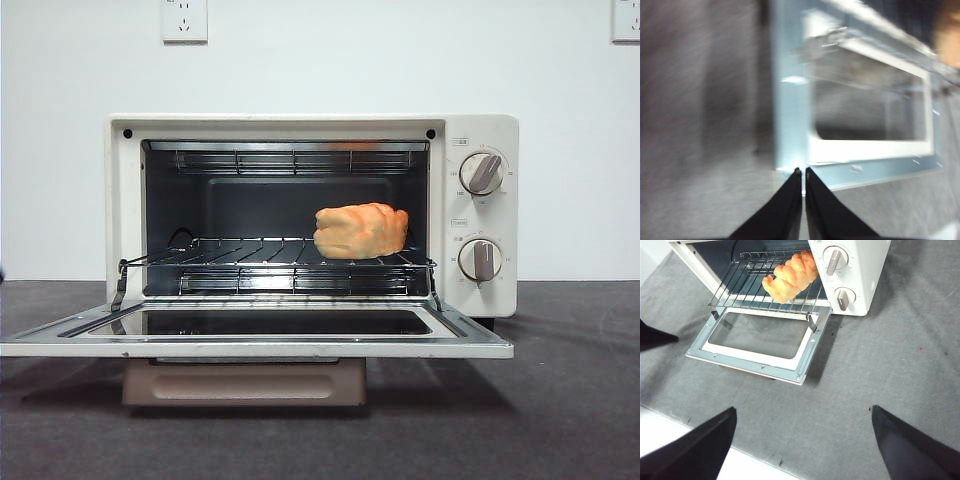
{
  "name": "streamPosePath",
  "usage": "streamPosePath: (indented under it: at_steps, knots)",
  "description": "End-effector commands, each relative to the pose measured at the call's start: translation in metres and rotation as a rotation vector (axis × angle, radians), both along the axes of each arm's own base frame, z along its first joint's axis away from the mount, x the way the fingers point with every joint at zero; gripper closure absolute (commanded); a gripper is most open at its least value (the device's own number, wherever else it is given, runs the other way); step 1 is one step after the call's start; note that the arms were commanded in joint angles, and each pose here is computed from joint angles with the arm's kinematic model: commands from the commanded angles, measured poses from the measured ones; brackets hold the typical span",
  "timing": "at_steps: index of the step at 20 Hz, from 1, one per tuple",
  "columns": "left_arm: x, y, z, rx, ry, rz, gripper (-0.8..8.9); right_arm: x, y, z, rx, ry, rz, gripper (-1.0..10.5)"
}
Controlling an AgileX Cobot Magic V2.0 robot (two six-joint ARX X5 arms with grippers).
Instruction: The left arm flap open the oven, the right arm pick bread and place it into oven, the left arm flap close the oven
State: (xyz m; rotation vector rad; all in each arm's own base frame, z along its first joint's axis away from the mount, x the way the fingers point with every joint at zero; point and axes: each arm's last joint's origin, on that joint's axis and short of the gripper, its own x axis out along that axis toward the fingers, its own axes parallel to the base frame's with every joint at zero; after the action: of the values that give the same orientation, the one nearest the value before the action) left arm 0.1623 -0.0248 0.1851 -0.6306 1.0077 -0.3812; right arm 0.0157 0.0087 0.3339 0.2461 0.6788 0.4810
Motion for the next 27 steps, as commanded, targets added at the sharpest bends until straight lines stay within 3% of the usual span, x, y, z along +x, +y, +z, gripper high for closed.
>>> streamPosePath:
  at_steps: [1, 5, 9, 19, 27]
  knots:
    - [-0.002, 0.002, -0.017, -0.012, 0.033, 0.076, 8.01, 0.000, 0.000, 0.005, 0.004, -0.027, 0.019, 5.2]
    - [-0.011, 0.004, -0.037, -0.011, 0.084, 0.107, 8.01, 0.000, 0.000, 0.005, 0.005, -0.028, 0.019, 5.2]
    - [-0.009, 0.002, -0.047, -0.065, 0.149, 0.060, 8.01, 0.000, -0.001, 0.005, 0.003, -0.039, 0.004, 5.2]
    - [0.007, -0.001, -0.054, -0.167, 0.163, 0.076, 8.01, 0.000, -0.001, 0.005, -0.020, -0.055, 0.022, 5.2]
    - [0.019, -0.004, -0.039, -0.319, 0.116, 0.049, 8.01, 0.000, -0.001, 0.005, -0.020, -0.055, 0.022, 5.2]
